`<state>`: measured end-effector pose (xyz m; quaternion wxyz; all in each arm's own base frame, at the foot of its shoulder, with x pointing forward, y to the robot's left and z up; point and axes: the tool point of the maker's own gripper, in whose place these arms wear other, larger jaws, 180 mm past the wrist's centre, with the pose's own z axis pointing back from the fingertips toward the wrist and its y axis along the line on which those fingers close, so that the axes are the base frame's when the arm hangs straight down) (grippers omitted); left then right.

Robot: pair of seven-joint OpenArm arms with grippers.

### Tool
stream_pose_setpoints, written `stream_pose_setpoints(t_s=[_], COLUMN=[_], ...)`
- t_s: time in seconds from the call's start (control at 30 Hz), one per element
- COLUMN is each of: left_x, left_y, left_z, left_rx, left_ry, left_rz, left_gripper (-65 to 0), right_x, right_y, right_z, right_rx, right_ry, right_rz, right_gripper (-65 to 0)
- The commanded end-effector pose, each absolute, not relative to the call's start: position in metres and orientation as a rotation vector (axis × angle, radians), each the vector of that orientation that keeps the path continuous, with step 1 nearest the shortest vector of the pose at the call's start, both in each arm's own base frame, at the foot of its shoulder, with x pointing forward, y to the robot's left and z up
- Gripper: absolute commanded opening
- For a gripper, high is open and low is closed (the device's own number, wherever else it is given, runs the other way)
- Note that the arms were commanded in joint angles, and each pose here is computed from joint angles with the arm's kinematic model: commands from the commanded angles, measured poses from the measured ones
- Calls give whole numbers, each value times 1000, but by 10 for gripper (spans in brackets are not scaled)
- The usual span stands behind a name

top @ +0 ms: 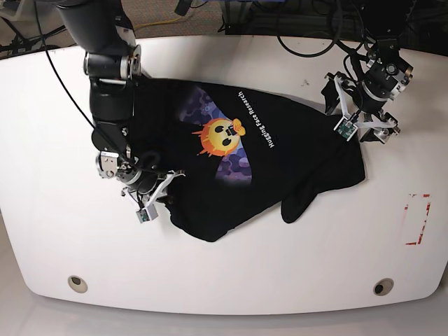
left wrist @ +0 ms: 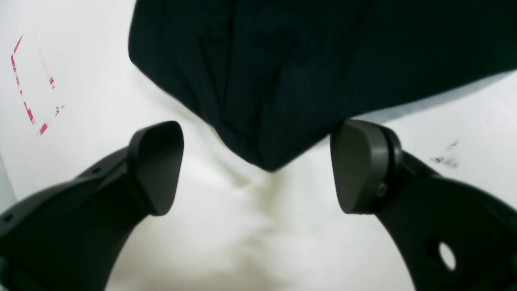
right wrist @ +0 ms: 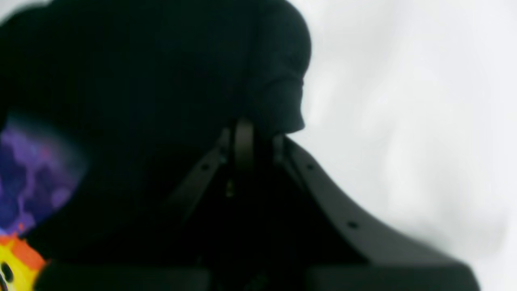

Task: Fold the T-shirt properly
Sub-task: 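Pull the hem corner with the right gripper to smooth the shirt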

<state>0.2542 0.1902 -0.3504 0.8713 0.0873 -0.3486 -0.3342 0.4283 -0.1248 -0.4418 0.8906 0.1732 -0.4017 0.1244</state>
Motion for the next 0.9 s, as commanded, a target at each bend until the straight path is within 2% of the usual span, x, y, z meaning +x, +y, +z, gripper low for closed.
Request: stream_pose_setpoints(t_s=[0.0, 0.23, 0.27, 0.4, 0.43, 0.57, 0.63, 0.87], left_x=[259, 258, 259, 255, 255, 255, 256, 256], left_y=[190, 190, 190, 188, 187, 187, 187, 187], left_z=[-342, -342, -342, -345, -345, -345, -344, -344], left_rx=[189, 188, 187, 179, 178, 178, 177, 178], left_ry=[-764, -762, -763, -755, -755, -755, -757, -758], left_rz=[-697, -697, -697, -700, -701, -701, -703, -703], left_gripper=[-125, -125, -125, -125, -125, -125, -125, -125], right_x=[417, 349, 344, 332, 333, 344, 355, 381], right_y=[-149, -163, -161, -153, -153, -173, -182, -208], right_z=[-437, -433, -432, -420, -414, -396, -387, -391], right_rx=[255, 134, 132, 123, 115, 78, 67, 143], right_ry=[-799, -736, -739, -777, -795, -846, -871, -798], right_rz=[294, 364, 367, 385, 389, 336, 309, 228], right_gripper=[-650, -650, -634, -433, -354, -173, -151, -149])
